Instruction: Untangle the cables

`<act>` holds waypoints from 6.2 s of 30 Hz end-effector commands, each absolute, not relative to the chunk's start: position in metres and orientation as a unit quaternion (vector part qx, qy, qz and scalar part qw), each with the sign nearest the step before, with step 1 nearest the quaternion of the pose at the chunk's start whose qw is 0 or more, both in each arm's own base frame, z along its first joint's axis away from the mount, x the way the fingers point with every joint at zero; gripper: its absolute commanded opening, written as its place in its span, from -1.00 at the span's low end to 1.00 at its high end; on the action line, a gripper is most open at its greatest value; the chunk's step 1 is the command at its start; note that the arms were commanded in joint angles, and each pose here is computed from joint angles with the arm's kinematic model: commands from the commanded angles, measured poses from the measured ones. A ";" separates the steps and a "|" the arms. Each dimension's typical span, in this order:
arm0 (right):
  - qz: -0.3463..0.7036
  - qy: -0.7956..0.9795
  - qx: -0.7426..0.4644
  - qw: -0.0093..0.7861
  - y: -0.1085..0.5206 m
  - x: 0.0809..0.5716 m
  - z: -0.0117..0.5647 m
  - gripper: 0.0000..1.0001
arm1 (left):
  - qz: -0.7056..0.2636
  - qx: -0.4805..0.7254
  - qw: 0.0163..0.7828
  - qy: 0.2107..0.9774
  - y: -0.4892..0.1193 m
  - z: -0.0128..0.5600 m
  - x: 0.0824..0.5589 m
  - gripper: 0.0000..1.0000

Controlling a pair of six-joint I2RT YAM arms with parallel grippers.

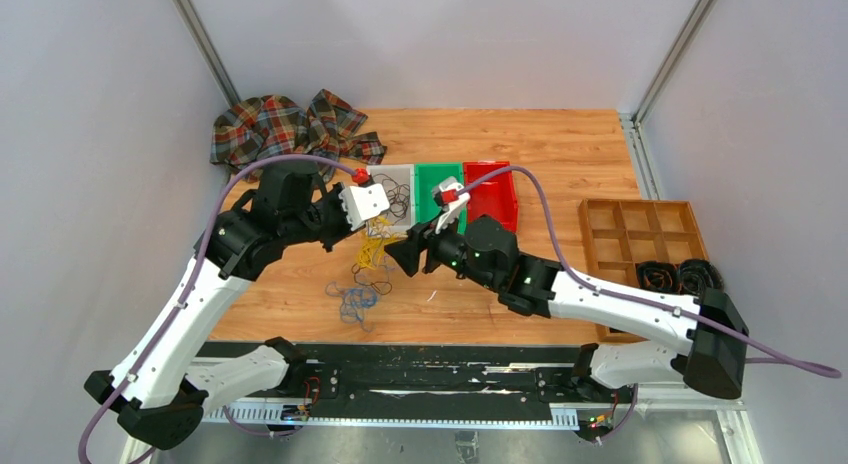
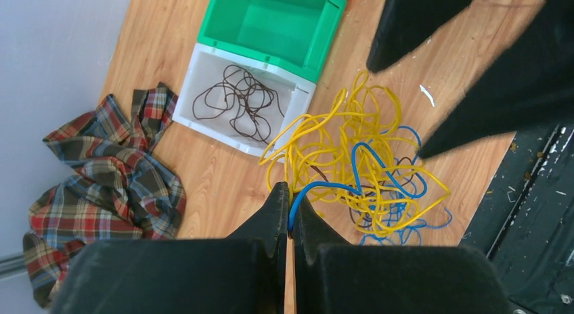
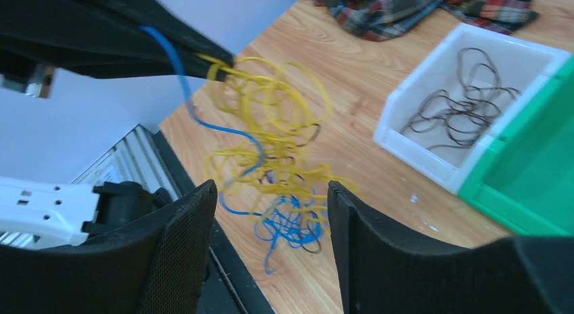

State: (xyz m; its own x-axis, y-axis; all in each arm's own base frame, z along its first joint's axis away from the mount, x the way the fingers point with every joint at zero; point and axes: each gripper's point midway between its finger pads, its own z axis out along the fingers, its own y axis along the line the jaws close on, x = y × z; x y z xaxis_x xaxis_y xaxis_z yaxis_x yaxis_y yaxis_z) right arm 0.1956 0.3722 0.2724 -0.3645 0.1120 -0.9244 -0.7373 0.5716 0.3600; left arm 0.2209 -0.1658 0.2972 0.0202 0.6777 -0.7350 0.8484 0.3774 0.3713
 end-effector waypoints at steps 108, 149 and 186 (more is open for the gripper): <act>0.143 0.862 -0.006 0.486 0.179 0.202 0.135 -0.31 | -0.074 0.614 0.200 0.760 -0.157 0.100 0.227 -0.22; 0.262 0.817 -0.139 0.494 0.273 0.193 0.167 0.02 | -0.063 0.675 0.150 0.720 -0.100 0.061 0.186 -0.01; 0.342 0.760 -0.202 0.514 0.324 0.182 0.197 0.04 | -0.198 0.593 0.300 0.721 -0.172 0.210 0.187 -0.99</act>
State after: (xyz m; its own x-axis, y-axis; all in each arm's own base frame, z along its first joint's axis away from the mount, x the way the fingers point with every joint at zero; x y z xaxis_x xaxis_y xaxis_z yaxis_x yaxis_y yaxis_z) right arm 0.1895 0.2994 0.1672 -0.4581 0.0097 -0.8889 -0.5716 0.7626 0.3029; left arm 0.2057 -0.1634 0.1980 -0.0985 0.7673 -0.6337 0.9617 0.2371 0.1377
